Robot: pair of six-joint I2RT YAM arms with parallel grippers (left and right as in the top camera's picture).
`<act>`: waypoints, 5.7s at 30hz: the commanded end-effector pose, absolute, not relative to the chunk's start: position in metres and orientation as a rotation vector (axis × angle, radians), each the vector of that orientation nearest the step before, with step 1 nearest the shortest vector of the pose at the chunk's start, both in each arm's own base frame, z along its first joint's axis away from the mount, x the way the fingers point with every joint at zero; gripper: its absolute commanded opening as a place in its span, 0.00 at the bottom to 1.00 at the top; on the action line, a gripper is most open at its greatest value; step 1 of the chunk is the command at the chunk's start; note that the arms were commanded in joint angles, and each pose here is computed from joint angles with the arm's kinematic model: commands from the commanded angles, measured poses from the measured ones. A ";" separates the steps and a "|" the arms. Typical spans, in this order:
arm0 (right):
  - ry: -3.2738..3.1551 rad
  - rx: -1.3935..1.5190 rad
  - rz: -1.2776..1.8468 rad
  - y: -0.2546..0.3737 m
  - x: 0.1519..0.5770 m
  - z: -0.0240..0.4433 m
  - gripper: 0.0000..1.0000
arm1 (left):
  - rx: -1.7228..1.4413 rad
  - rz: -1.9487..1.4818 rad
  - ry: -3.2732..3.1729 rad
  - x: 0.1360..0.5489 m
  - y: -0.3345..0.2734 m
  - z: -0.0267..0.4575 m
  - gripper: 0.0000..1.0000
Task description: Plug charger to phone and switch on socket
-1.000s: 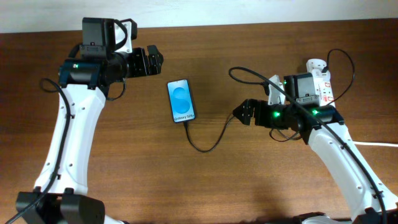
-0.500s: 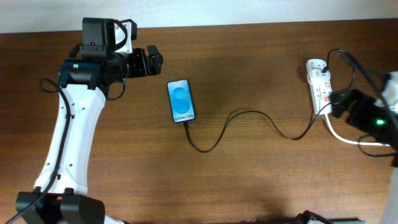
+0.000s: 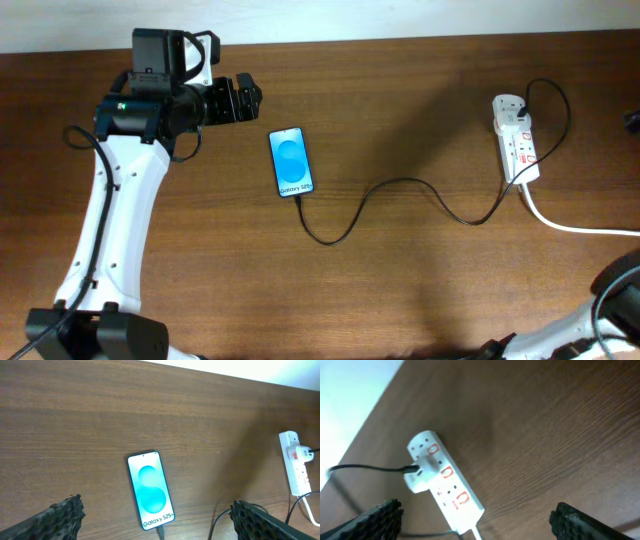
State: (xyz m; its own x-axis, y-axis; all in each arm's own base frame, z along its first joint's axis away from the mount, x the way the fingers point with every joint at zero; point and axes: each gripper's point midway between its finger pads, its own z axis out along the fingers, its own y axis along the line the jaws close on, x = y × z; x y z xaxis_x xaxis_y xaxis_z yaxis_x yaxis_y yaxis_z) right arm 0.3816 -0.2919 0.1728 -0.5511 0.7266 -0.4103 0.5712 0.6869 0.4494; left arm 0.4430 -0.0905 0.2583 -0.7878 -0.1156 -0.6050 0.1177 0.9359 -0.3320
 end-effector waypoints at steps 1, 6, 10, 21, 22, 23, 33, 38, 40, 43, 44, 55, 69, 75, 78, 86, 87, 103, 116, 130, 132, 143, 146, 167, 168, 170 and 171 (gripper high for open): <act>2.375 0.997 0.382 -0.290 0.399 0.136 0.99 | 0.020 -0.452 2.402 0.441 -0.088 0.270 0.99; 2.506 0.908 0.251 -0.265 0.438 0.084 0.99 | 0.020 -0.452 2.402 0.441 -0.088 0.270 0.99; 2.556 0.899 0.289 -0.245 0.454 0.048 0.99 | 0.019 -0.452 2.402 0.441 -0.088 0.270 0.99; 2.659 0.793 0.215 -0.217 0.469 0.009 0.99 | 0.020 -0.452 2.402 0.441 -0.088 0.270 0.99; 2.668 0.786 0.214 -0.214 0.470 0.006 0.99 | 0.020 -0.452 2.402 0.441 -0.088 0.270 0.99; 2.689 0.784 0.219 -0.209 0.469 0.000 0.99 | 0.020 -0.452 2.402 0.441 -0.088 0.270 0.99; 2.842 0.814 0.261 -0.182 0.441 -0.015 0.99 | 0.020 -0.452 2.402 0.441 -0.088 0.270 0.99; 2.865 0.822 0.260 -0.179 0.437 -0.016 0.99 | 0.020 -0.452 2.402 0.441 -0.088 0.270 0.99; 2.825 0.902 0.256 -0.192 0.436 -0.005 0.99 | 0.020 -0.452 2.402 0.441 -0.088 0.270 0.99; 2.681 1.032 0.214 -0.238 0.426 0.051 0.99 | 0.020 -0.452 2.402 0.441 -0.088 0.270 0.99; 2.604 1.100 0.193 -0.258 0.416 0.074 0.99 | 0.020 -0.452 2.402 0.441 -0.088 0.270 1.00; 2.183 0.685 0.316 -0.209 0.373 0.320 0.98 | 0.019 -0.452 2.402 0.441 -0.088 0.270 0.99; 2.427 0.084 0.473 -0.003 0.303 0.353 0.98 | 0.020 -0.453 2.402 0.441 -0.088 0.270 0.99; 2.457 0.098 0.486 -0.005 0.308 0.345 0.98 | 0.019 -0.452 2.402 0.441 -0.088 0.270 0.99; 2.457 0.098 0.486 -0.005 0.308 0.345 0.98 | 0.019 -0.452 2.402 0.441 -0.088 0.270 0.99; 2.457 0.098 0.487 -0.005 0.308 0.345 0.98 | 0.020 -0.452 2.402 0.441 -0.088 0.270 0.99; 2.457 0.098 0.487 -0.005 0.308 0.345 0.98 | 0.019 -0.452 2.402 0.441 -0.088 0.270 0.99; 1.957 -0.300 0.049 0.040 0.336 0.405 0.99 | 0.019 -0.452 2.402 0.441 -0.088 0.270 0.99; 1.481 -0.314 0.048 0.045 0.247 0.228 0.98 | 0.020 -0.452 2.402 0.441 -0.088 0.270 0.99; 1.615 -0.304 0.047 0.040 0.243 0.157 0.98 | 0.020 -0.452 2.402 0.441 -0.088 0.270 0.99; 1.615 -0.304 0.047 0.040 0.243 0.157 0.98 | 0.020 -0.452 2.402 0.441 -0.088 0.270 0.99; 1.615 -0.304 0.047 0.040 0.243 0.157 0.98 | -0.025 -0.318 2.409 0.401 -0.068 0.283 0.99; 1.615 -0.304 0.047 0.040 0.243 0.157 0.98 | -0.015 -0.285 2.292 0.349 -0.057 0.266 0.99; 1.615 -0.304 0.047 0.040 0.243 0.157 0.98 | 0.254 -0.016 1.693 0.247 -0.030 0.143 0.99; 1.615 -0.304 0.047 0.040 0.243 0.157 0.98 | 0.253 -0.014 1.677 0.246 -0.030 0.146 0.99; 1.615 -0.304 0.047 0.040 0.243 0.157 0.98 | 0.249 -0.007 1.604 0.244 -0.030 0.163 0.99; 1.615 -0.304 0.047 0.040 0.243 0.157 0.98 | 0.249 -0.008 1.616 0.244 -0.030 0.160 0.99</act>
